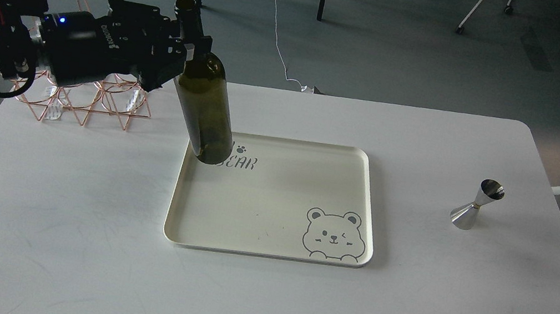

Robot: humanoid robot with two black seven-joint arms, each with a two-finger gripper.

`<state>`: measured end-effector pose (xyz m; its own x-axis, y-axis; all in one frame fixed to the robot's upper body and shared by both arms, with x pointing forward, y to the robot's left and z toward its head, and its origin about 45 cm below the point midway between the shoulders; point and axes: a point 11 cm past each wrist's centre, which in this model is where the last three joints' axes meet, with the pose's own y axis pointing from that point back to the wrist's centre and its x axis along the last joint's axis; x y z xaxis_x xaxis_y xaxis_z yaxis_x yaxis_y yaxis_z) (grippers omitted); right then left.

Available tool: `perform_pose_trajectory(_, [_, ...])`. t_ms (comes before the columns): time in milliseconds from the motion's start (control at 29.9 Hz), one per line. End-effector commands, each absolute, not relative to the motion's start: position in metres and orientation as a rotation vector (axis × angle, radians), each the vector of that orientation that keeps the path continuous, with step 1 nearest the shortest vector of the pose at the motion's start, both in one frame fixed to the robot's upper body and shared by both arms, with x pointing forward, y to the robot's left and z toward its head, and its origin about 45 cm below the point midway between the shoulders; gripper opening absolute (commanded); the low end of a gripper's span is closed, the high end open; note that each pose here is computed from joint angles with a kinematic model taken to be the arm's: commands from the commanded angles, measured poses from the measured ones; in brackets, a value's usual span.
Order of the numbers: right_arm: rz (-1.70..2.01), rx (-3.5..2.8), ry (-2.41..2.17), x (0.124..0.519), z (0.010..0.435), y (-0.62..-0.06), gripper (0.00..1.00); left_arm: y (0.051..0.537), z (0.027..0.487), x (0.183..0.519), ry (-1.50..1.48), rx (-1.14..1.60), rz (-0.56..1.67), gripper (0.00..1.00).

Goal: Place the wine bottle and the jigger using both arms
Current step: 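Grasp the bottle neck and lift it toward the copper rack, then lower the bottle into a slot of the copper wire rack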

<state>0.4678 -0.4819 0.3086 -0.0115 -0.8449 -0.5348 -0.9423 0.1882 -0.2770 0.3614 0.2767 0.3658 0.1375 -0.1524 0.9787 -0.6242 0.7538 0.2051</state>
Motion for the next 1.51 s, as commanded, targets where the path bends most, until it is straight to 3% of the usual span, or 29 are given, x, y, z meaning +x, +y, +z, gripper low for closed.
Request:
perform_pose_trajectory(0, [0.208,-1.670,1.871,0.467,0.309,-0.483,0.99,0.302,0.386,0.362,-1.399,0.738,0.422,0.11])
perform_pose_trajectory(301, [0.196,-1.676,1.863,0.469,0.315,-0.482,0.99,0.355,0.435,0.389,-1.395,0.802,0.622,0.09])
perform_pose_trajectory(636, [0.195,-1.678,1.862,0.470,0.315,-0.482,0.99,0.404,0.415,0.408,-1.322,0.943,0.702,0.09])
perform_pose_trajectory(1472, [0.196,-1.677,1.867,0.469,0.314,-0.483,0.99,0.402,0.390,0.428,-1.291,0.960,0.698,0.09])
